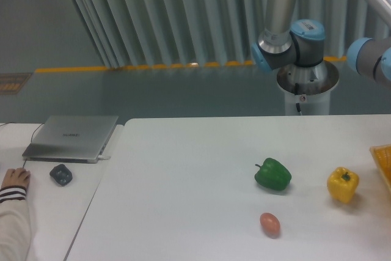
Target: Place the red peppers in a basket
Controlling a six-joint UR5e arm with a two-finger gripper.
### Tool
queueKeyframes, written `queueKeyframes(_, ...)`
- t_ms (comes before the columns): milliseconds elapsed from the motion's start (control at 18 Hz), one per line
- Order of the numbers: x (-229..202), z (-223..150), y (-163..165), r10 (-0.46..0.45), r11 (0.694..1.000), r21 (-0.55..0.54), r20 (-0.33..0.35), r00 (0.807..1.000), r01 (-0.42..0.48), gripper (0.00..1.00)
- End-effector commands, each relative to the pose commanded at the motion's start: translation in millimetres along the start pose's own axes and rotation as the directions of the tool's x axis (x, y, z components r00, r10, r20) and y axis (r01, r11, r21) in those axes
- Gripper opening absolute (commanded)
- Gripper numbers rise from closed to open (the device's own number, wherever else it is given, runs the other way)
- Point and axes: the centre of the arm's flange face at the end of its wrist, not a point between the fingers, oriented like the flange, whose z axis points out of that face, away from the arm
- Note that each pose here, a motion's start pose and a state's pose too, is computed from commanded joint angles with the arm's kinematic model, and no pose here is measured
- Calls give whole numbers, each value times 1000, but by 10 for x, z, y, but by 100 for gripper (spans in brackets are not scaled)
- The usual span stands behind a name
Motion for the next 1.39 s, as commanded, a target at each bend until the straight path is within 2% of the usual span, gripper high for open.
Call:
queueKeyframes(444, 141, -137, -306, 44, 999, 27, 7, 999, -44, 100)
queueKeyframes(556, 268, -196, -533, 75, 994, 80, -9, 997, -74, 100)
queueKeyframes(778, 569, -313, -873, 143, 984, 118, -77, 987, -133, 100)
queueKeyframes(944, 669, -391, -906, 142, 975, 189, -140, 980, -115, 100)
queueKeyframes(1056, 726, -451, -957, 100, 969, 239, -175, 979, -56, 100)
queueKeyframes(1389, 983, -420, -1186, 80, 972, 234, -215, 973, -29, 100)
